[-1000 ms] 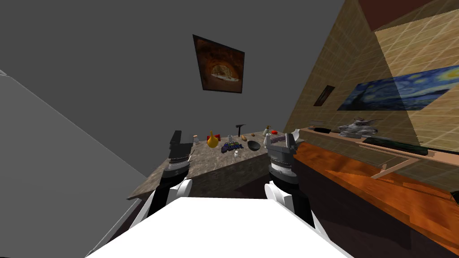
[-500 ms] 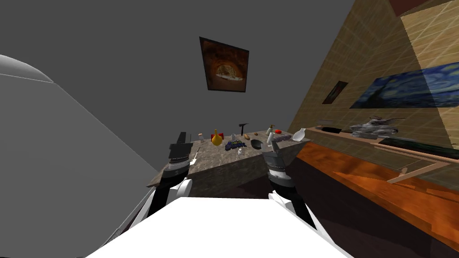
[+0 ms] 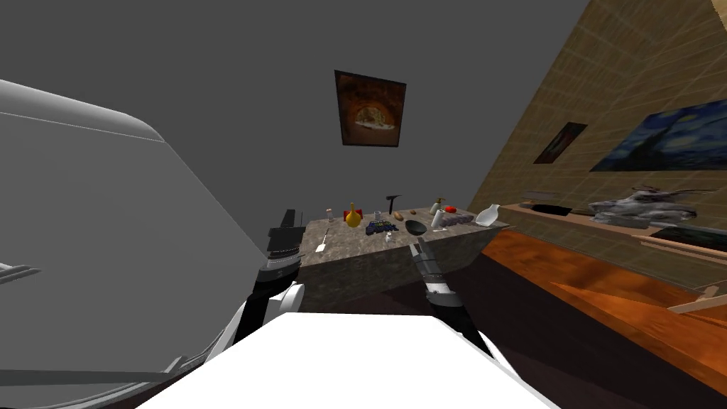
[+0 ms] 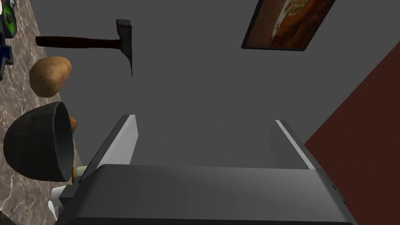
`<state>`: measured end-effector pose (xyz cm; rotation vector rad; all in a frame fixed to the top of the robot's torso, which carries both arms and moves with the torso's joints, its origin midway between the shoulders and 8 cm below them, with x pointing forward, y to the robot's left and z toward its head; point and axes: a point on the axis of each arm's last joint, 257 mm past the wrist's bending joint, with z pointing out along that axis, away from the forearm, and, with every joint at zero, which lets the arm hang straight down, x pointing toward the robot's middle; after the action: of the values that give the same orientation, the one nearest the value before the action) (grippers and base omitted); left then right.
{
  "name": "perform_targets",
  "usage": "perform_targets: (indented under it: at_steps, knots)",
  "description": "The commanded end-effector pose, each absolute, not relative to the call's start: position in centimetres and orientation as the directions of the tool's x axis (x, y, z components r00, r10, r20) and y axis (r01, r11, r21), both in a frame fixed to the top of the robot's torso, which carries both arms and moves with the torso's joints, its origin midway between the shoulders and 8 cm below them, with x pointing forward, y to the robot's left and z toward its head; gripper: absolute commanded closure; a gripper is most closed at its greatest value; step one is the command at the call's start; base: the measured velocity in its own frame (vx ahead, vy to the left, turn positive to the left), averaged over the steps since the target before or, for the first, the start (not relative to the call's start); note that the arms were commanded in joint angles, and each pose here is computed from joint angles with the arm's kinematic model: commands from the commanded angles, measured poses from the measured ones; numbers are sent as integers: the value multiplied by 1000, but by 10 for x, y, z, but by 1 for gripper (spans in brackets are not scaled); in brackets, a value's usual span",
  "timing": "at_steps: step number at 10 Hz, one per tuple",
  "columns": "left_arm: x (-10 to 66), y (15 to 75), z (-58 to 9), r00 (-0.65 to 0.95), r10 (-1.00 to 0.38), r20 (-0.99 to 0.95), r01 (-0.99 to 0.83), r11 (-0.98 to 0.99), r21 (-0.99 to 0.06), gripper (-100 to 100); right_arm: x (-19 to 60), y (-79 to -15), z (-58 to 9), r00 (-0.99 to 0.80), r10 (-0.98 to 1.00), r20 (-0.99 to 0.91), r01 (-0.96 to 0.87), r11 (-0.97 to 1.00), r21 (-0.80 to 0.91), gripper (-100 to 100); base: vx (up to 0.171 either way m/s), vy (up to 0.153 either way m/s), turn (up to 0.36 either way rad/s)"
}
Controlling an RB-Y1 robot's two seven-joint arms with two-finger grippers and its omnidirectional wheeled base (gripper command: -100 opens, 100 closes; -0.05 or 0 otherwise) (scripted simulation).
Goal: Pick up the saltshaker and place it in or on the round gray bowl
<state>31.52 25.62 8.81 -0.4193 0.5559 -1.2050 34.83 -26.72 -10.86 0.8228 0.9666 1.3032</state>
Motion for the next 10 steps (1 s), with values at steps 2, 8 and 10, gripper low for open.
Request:
perform_targets:
  at_steps: [2, 8, 10]
  knots:
    - [315, 256, 88, 253, -951, -179, 753, 309, -581, 0, 342, -276, -165, -5, 990, -143, -258, 137, 956, -100, -64, 89, 101]
    - [315, 256, 88, 253, -951, -179, 753, 309, -581, 0, 308, -305, -271, -32, 979, -202, 26, 203, 979, -100, -60, 95, 137]
    - [315, 256, 88, 253, -951, -179, 753, 310, -581, 0, 289, -318, -307, -42, 974, -221, 127, 225, 966, -100, -24, 48, 103]
